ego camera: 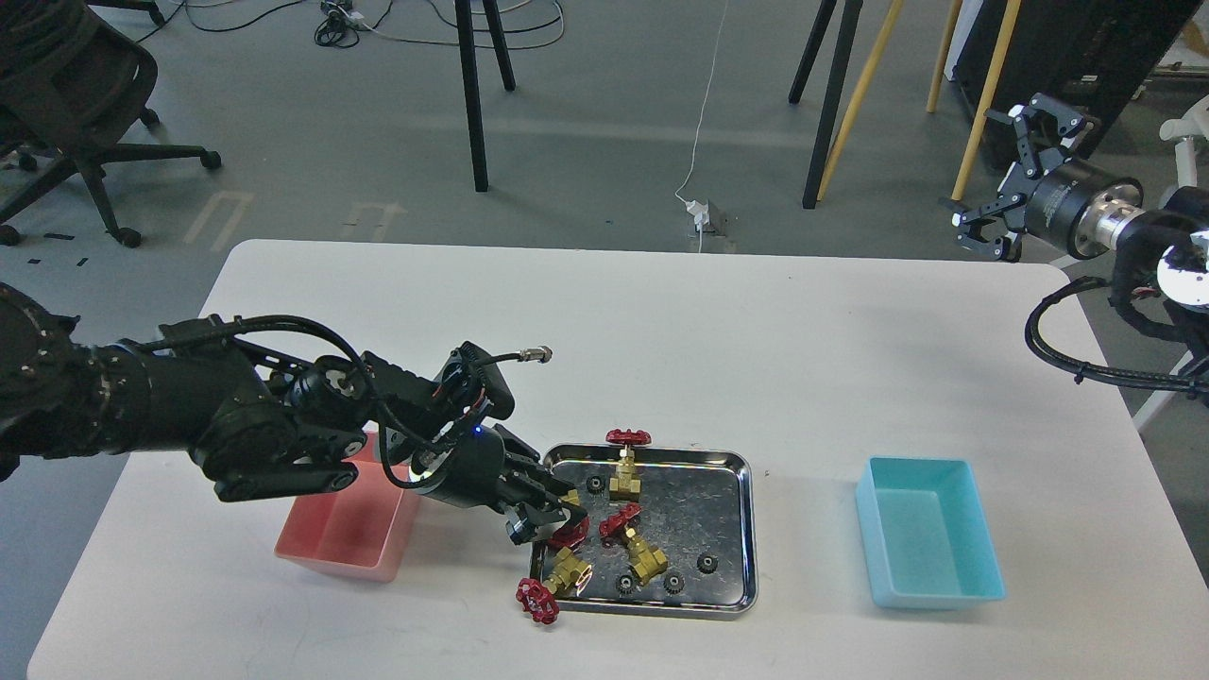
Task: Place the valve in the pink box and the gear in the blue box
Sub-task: 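Lift the valve and carry it over the pink box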
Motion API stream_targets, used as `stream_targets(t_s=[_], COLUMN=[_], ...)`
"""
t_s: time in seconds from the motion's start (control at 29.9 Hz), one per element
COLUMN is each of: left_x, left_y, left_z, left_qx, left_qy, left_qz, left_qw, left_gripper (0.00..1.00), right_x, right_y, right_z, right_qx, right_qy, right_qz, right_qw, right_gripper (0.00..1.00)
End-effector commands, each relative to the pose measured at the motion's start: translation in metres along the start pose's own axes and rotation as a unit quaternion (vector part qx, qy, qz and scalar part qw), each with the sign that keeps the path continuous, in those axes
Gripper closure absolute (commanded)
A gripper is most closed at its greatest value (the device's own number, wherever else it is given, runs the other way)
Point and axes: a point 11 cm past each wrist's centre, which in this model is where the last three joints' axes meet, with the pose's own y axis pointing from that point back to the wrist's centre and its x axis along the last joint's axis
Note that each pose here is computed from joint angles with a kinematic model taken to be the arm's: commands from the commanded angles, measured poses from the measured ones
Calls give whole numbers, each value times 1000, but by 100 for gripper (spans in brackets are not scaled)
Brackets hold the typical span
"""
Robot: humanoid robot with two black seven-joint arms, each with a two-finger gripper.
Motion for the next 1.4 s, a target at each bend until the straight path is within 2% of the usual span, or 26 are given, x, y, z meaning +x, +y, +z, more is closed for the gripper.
stream_targets(t_s=[0.0,0.53,0.67,0.84,1.0,1.17,1.37], left_x=[2,22,29,36,8,-29,-81], left_y=[0,30,52,96,150,185,183], left_z=[0,-18,-25,-21,-28,-30,-28], left_qx=[0,29,41,45,81,118,126], left_qy=[0,6,15,37,72,72,94], left_qz=[4,52,76,123,148,133,93], left_qw=[1000,998,996,991,983,982,983], left_gripper=[76,80,80,80,80,80,80], right_x=[1,0,-11,-48,-57,-63,-69], right_y=[0,0,-1,-6,-11,-12,-15], right_z=[2,0,-22,-67,-68,-71,-73], right_qx=[-1,3,40,76,76,79,81], right_qy=[-1,-5,-30,-12,-11,-12,-10], right_qz=[1,-1,-21,-63,-73,-79,-85], right_qw=[1000,1000,999,995,994,994,993], right_gripper=[1,1,1,1,1,1,1])
